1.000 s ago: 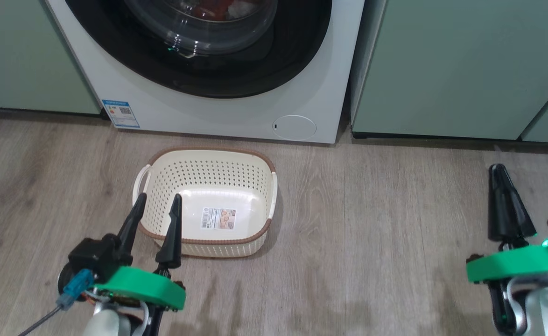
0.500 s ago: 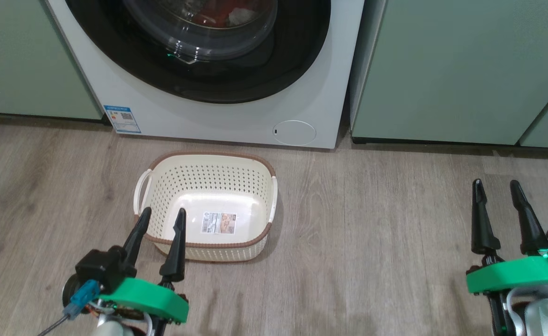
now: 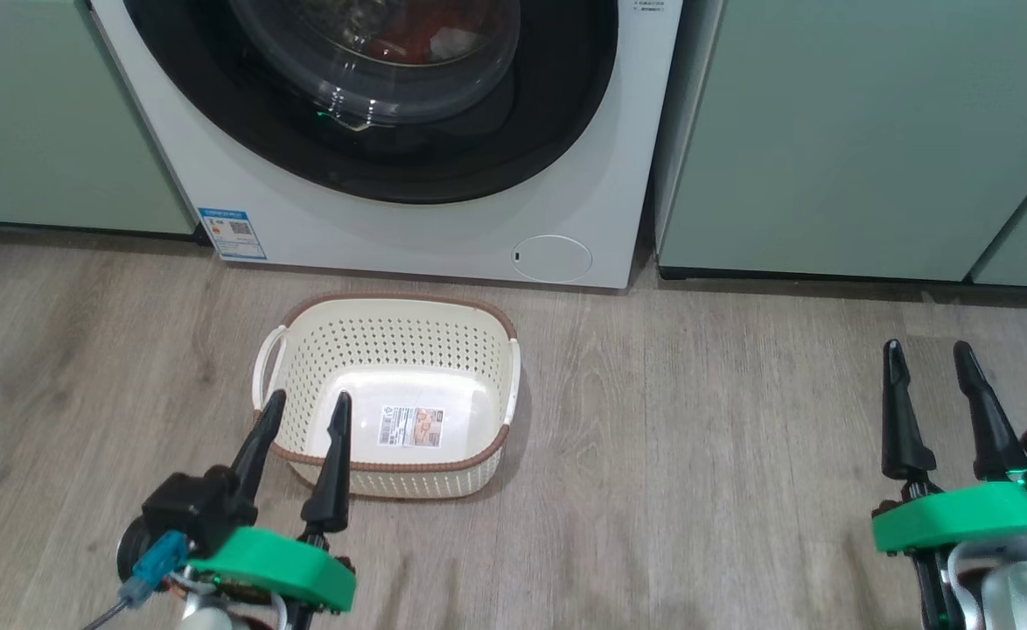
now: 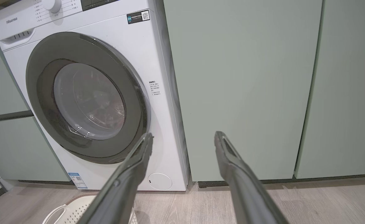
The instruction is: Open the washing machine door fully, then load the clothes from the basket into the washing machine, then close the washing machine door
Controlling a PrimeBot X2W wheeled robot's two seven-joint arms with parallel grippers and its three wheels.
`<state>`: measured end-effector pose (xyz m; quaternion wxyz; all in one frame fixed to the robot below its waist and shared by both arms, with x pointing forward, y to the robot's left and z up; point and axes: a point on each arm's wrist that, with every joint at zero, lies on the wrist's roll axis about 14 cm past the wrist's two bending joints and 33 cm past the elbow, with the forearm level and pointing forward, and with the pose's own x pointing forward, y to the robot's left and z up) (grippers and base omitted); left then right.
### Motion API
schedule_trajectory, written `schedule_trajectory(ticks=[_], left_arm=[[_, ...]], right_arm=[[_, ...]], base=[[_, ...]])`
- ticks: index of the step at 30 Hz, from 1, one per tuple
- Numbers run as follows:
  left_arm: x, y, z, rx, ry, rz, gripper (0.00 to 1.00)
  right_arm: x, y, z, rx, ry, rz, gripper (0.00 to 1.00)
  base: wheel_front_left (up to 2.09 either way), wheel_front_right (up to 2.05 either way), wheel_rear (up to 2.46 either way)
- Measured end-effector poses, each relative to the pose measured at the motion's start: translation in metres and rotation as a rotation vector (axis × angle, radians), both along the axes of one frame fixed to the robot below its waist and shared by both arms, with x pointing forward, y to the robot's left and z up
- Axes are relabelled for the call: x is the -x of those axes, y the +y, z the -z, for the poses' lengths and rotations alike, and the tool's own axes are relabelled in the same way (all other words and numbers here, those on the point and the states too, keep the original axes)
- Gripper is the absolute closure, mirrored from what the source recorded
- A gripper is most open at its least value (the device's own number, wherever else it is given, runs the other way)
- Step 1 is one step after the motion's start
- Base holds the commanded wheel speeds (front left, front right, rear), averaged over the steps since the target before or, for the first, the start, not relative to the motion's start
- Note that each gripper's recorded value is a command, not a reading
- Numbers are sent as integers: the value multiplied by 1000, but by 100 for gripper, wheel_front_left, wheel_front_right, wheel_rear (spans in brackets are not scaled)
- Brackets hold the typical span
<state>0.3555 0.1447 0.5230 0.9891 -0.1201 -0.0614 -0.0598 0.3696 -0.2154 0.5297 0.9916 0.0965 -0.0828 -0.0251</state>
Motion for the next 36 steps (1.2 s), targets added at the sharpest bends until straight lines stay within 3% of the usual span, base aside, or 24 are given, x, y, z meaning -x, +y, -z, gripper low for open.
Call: schedule_trajectory(ticks=[29,30,36], left_arm=[[2,6,9,22,30,-14,0],[3,6,13,24,41,-15,100],[21,7,59,33,191,-24,100]], right_arm=[[-1,3,3,-2,9,-8,0],[0,3,6,-3,18,-9,100],[16,4,53,-35,165,-3,100]], base=[[0,0,0],[0,0,0],[0,0,0]])
